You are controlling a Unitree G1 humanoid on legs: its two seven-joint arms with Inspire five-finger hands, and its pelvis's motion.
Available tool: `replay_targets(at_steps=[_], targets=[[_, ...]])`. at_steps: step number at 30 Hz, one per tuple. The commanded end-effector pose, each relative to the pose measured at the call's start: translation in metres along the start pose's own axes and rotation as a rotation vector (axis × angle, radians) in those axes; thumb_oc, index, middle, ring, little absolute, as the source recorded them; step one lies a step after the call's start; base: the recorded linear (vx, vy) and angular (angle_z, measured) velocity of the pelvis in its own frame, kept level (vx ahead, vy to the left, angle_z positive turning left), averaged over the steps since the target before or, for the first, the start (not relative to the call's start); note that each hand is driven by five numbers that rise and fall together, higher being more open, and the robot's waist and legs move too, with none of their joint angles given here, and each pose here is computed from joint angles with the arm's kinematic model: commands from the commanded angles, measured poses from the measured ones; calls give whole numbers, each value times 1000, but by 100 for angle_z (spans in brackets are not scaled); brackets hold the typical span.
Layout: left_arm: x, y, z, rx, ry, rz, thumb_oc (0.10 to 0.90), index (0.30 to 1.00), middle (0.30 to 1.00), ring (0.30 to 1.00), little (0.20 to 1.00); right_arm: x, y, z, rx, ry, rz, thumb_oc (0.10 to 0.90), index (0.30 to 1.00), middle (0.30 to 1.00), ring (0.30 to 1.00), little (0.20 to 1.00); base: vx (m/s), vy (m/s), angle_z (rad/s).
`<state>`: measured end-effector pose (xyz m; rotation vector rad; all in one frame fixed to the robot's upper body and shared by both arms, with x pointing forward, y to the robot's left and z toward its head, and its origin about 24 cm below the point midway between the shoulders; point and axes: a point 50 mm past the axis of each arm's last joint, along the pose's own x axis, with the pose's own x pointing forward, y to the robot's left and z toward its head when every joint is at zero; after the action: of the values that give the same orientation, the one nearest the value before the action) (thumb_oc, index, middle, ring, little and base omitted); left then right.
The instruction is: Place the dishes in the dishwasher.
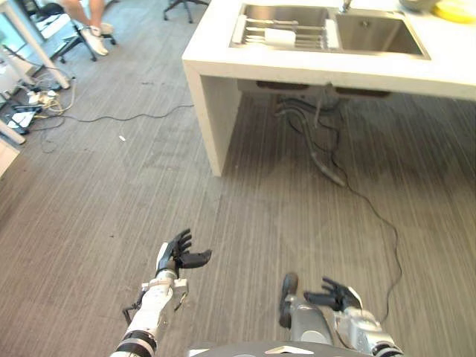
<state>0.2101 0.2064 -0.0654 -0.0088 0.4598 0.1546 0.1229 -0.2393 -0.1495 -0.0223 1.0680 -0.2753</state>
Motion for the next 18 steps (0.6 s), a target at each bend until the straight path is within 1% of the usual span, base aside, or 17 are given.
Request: replay_targets(at_steps=[1,2,3,4,5,6,7,8,9,11,14,15,18], targets=[[12,6,95,-37,-402,-25,800,900,900,900,900,1,-28,8,-64,-13,-65,800,900,900,900,900,356,-386,-6],[9,7,112,-37,-467,-35,800,900,900,900,900,-1,-35,-3,-57,37,-94,800,900,900,900,900,359,-473,9],[1,7,138,-59,-574,-47,800,900,900,900,900,-5,-47,-21,-29,122,-148,800,900,900,900,900,253,-364,25],[1,7,138,-59,-575,-47,800,900,900,900,900,-5,-47,-20,-29,122,-147,800,900,900,900,900,335,-342,35],[-9,9,161,-45,-682,-49,800,900,900,900,900,-11,-56,-42,-25,218,-176,800,900,900,900,900,302,-110,-1],[-14,9,171,-68,-730,-52,800,900,900,900,900,-15,-57,-55,-29,264,-174,800,900,900,900,900,310,-109,-5],[-14,9,171,-68,-729,-52,800,900,900,900,900,-15,-58,-55,-29,264,-174,800,900,900,900,900,365,2,3],[-23,11,190,-60,-824,-62,800,900,900,900,900,-20,-62,-67,-16,299,-174,800,900,900,900,900,244,-3,2],[-23,11,190,-60,-824,-62,800,900,900,900,900,-20,-62,-67,-16,299,-173,800,900,900,900,900,328,-1,-18],[-35,11,215,-43,-945,-95,800,900,900,900,900,-19,-60,-64,-52,289,-145,800,900,900,900,900,272,34,-72],[-40,6,226,-46,-994,-133,800,900,900,900,900,-15,-56,-57,-63,265,-132,800,900,900,900,900,268,50,-73],[-43,6,230,-49,-1015,-143,800,900,900,900,900,-12,-46,-51,-77,245,-90,800,900,900,900,900,365,83,-57],[-47,4,231,-37,-1023,-171,800,900,900,900,900,-10,-38,-46,-80,223,-56,800,900,900,900,900,269,104,-40]])
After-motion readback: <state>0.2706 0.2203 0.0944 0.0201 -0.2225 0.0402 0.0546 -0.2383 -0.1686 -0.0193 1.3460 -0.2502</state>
